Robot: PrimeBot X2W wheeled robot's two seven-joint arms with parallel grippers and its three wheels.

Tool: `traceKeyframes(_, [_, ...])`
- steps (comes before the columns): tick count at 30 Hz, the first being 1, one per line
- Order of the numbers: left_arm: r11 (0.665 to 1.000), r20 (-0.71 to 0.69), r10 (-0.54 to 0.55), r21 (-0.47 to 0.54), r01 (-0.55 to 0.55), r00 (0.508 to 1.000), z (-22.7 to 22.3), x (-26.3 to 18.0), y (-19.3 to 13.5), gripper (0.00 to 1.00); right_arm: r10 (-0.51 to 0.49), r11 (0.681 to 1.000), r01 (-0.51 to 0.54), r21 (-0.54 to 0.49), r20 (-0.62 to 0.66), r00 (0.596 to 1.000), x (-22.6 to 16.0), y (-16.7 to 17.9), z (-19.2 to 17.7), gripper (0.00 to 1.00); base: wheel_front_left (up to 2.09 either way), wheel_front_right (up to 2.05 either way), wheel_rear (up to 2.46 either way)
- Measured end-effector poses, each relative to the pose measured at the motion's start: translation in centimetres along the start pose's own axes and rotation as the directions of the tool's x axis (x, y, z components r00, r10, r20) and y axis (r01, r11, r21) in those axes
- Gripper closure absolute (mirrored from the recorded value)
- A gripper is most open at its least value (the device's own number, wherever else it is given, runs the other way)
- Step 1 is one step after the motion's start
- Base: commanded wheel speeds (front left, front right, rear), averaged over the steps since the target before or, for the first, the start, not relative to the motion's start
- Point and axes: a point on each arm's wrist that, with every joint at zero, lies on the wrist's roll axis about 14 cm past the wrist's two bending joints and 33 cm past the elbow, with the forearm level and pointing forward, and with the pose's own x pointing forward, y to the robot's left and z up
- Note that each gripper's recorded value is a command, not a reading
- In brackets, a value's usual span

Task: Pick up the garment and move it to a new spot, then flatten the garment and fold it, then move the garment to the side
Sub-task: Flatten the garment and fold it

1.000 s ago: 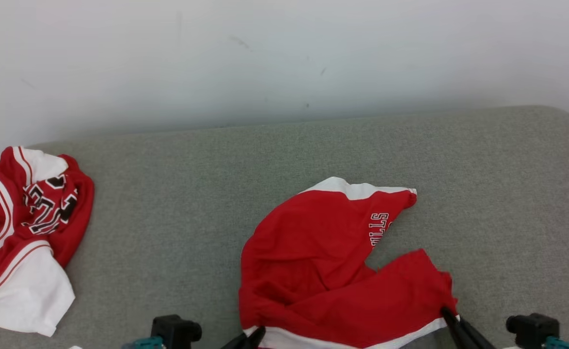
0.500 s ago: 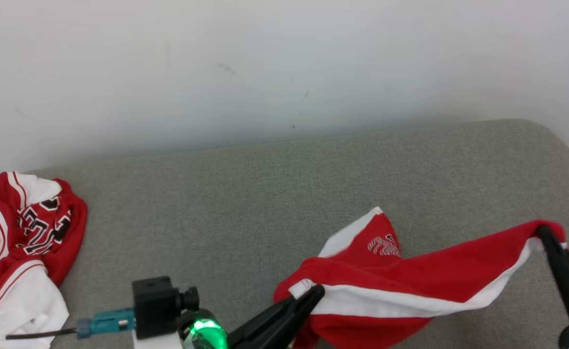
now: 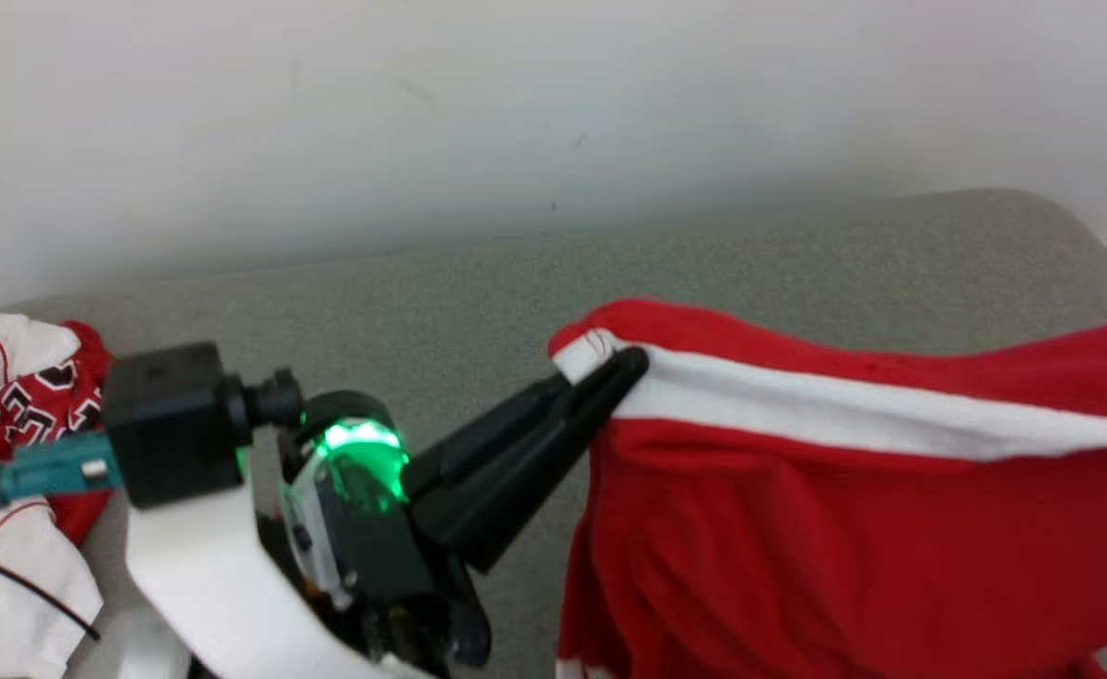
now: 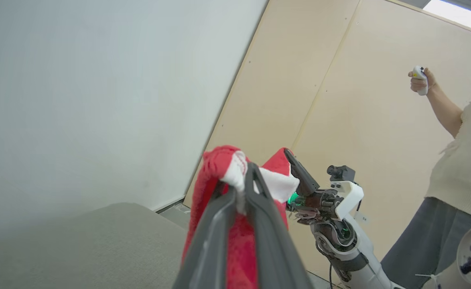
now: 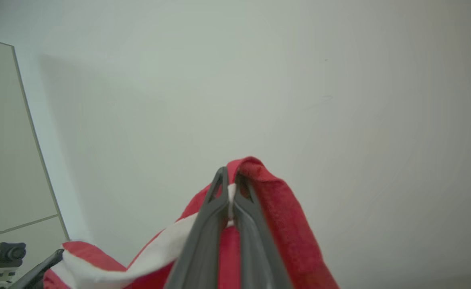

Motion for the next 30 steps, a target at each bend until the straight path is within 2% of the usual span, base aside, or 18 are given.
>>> traceKeyframes(4, [0.997, -0.038, 0.056, 0.062, -0.053, 0.998, 0.1, 1.9, 4.6, 1.00, -0.021, 0.999, 0.020, -0.027, -0.062, 0.998, 3.0, -2.6, -1.5, 1.00, 0.00, 0.00, 0.00])
traceKeyframes(7, [0.989, -0.086, 0.108, 0.110, -0.098, 0.990, -0.4, 3.5, 9.0, 1.00, -0.040, 0.999, 0.039, -0.008, -0.108, 0.993, 6.2, -5.1, -3.7, 1.00, 0.00, 0.00, 0.00])
traceKeyframes(10, [0.966, -0.086, 0.165, 0.216, -0.143, 0.983, 0.0, 5.3, 14.0, 1.00, -0.049, 0.999, 0.049, -0.005, -0.149, 0.988, 10.4, -7.4, -6.4, 1.00, 0.00, 0.00, 0.00])
traceKeyframes(13, [0.950, -0.074, 0.218, 0.246, -0.194, 0.973, -0.3, 7.1, 19.2, 1.00, -0.063, 0.998, 0.060, -0.022, -0.182, 0.981, 14.9, -9.5, -9.4, 1.00, 0.00, 0.00, 0.00])
traceKeyframes(17, [0.917, -0.026, 0.267, 0.313, -0.246, 0.963, 0.1, 9.7, 25.4, 1.00, -0.072, 0.995, 0.063, -0.072, -0.130, 0.989, 21.3, -11.3, -11.3, 1.00, 0.00, 0.00, 0.00])
traceKeyframes(20, [0.885, 0.046, 0.282, 0.374, -0.278, 0.958, 0.5, 11.3, 29.0, 1.00, -0.108, 0.992, 0.101, -0.080, -0.089, 0.990, 24.4, -13.3, -13.1, 1.00, 0.00, 0.00, 0.00])
traceKeyframes(23, [0.876, 0.107, 0.294, 0.366, -0.313, 0.950, -0.3, 12.1, 32.1, 1.00, -0.164, 0.984, 0.155, -0.084, -0.107, 0.981, 25.3, -15.9, -16.0, 1.00, 0.00, 0.00, 0.00])
traceKeyframes(25, [0.885, 0.113, 0.314, 0.325, -0.334, 0.943, -2.6, 11.9, 33.8, 1.00, -0.200, 0.979, 0.193, -0.066, -0.146, 0.969, 24.8, -17.5, -18.5, 1.00, 0.00, 0.00, 0.00])
traceKeyframes(27, [0.893, 0.069, 0.343, 0.285, -0.348, 0.937, -6.1, 11.2, 35.0, 1.00, -0.246, 0.969, 0.237, -0.064, -0.204, 0.948, 23.0, -19.3, -21.1, 1.00, 0.00, 0.00, 0.00])
traceKeyframes(30, [0.914, -0.007, 0.349, 0.225, -0.338, 0.937, -11.1, 9.5, 34.8, 1.00, -0.322, 0.947, 0.312, -0.080, -0.287, 0.902, 18.6, -21.8, -23.9, 1.00, 0.00, 0.00, 0.00])
